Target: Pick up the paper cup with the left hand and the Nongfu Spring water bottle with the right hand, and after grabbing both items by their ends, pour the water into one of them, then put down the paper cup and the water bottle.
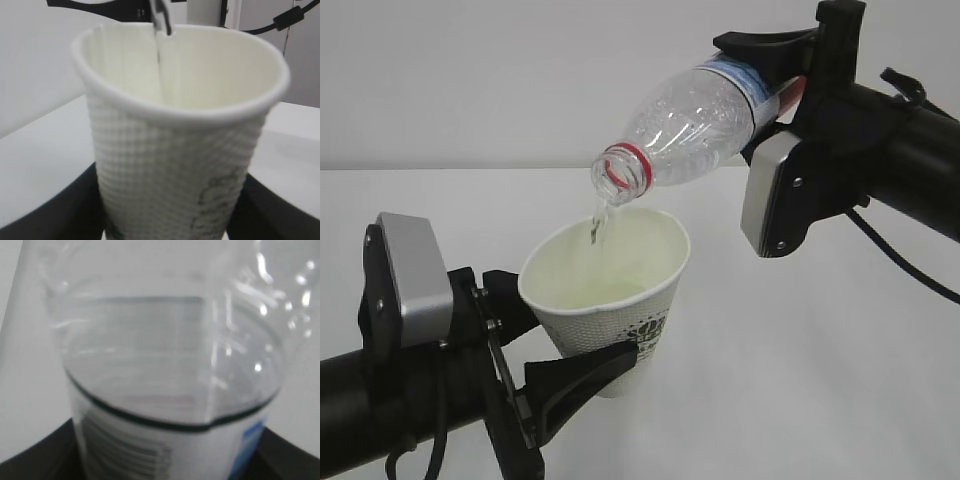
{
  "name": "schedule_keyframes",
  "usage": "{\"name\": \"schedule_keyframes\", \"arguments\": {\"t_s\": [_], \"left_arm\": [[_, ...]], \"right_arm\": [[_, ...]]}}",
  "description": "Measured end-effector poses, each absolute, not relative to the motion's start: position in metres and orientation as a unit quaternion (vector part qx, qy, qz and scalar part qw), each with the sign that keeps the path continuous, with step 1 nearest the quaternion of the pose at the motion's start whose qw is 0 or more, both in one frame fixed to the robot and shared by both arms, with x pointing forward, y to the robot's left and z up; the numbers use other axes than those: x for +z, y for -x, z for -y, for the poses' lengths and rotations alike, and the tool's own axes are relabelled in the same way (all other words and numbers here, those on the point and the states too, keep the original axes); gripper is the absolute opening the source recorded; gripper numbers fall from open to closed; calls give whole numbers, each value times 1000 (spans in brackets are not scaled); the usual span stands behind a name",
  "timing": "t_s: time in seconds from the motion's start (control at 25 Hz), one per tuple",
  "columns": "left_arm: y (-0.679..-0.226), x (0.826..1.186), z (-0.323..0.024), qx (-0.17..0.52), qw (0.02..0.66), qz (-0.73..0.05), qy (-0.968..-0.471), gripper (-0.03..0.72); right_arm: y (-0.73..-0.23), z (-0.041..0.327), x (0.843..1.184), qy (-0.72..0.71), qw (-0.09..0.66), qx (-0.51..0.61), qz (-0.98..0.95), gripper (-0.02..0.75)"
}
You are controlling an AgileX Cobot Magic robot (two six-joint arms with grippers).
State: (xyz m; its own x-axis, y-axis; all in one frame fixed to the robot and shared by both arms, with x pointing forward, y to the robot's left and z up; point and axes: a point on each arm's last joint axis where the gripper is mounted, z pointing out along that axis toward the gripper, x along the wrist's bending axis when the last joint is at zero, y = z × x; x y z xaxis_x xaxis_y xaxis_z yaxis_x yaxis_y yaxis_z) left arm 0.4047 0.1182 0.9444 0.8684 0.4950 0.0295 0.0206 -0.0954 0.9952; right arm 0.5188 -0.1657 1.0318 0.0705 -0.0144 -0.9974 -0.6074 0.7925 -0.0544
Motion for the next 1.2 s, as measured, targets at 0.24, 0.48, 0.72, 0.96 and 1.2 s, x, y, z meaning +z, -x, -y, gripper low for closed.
{"name": "schedule_keyframes", "arguments": {"t_s": [0.24,0.48,0.72,0.96,1.2], "left_arm": [[-405,944,-118,183,648,-180,-717,475],[-405,944,-118,183,648,-180,-717,475],[-405,944,-118,183,648,-180,-717,475],[-405,944,-118,183,647,-180,-718,472],[-405,944,-118,183,647,-180,-718,471]], "right_arm": [[-519,166,1032,241,691,214,-647,477],[-519,166,1032,241,691,214,-647,477],[-519,166,1032,244,692,211,-646,477],[-519,166,1032,244,692,210,-645,477],[-519,166,1032,245,693,209,-645,477]]}}
